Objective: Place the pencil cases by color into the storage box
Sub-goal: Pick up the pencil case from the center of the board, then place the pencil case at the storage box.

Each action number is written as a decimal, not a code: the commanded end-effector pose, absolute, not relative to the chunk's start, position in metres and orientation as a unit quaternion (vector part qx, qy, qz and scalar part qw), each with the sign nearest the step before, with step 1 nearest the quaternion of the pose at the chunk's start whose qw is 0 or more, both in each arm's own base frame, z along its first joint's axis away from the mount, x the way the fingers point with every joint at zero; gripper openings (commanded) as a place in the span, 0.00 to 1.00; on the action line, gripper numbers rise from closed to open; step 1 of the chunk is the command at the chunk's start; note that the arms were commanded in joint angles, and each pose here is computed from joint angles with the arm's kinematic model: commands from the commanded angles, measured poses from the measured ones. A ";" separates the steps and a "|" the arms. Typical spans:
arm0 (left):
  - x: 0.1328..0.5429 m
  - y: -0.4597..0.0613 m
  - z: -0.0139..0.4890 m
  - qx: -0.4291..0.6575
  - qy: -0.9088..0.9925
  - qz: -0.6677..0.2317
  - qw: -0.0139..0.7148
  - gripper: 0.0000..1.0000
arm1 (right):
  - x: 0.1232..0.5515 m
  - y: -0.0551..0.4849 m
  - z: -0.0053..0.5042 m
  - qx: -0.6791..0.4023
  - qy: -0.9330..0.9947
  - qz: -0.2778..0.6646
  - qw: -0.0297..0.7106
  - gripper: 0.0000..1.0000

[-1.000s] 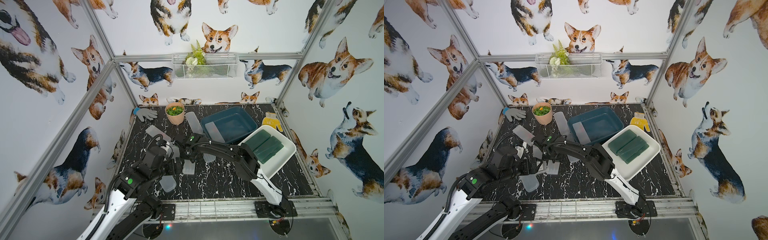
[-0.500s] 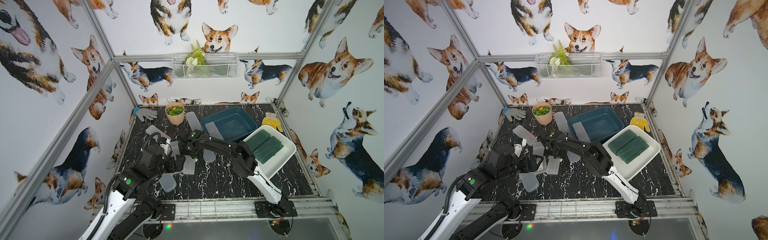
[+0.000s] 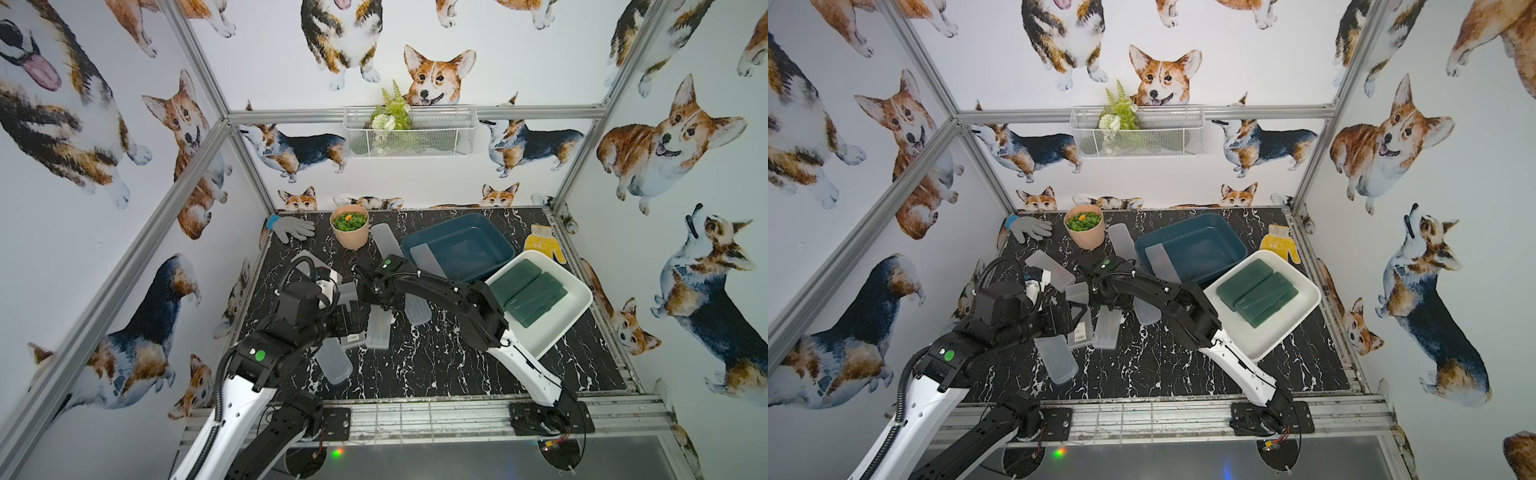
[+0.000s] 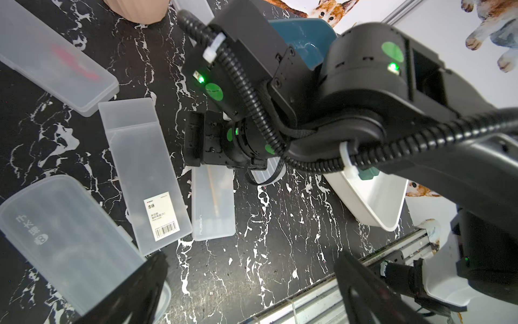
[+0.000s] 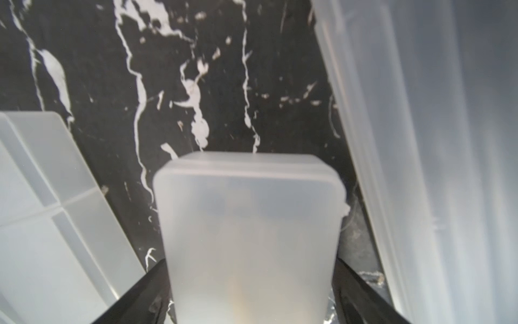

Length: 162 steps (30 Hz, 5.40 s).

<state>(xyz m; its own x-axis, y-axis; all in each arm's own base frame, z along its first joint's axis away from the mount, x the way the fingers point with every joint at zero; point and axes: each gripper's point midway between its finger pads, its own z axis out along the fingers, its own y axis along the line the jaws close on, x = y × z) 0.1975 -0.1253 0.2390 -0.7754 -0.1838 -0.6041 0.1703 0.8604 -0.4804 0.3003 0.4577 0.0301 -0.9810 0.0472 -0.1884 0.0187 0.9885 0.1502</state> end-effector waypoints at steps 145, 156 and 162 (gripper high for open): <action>0.332 -0.171 0.266 0.060 0.929 -0.154 0.330 0.94 | 0.515 0.263 0.035 -0.175 0.966 0.082 0.171 0.73; 0.331 -0.163 0.258 0.048 0.942 -0.123 0.308 0.93 | 0.531 0.266 0.095 -0.150 0.956 0.096 0.232 0.87; 0.321 -0.152 0.244 0.038 0.954 -0.104 0.278 0.93 | 0.527 0.272 0.148 -0.121 0.949 0.118 0.265 0.87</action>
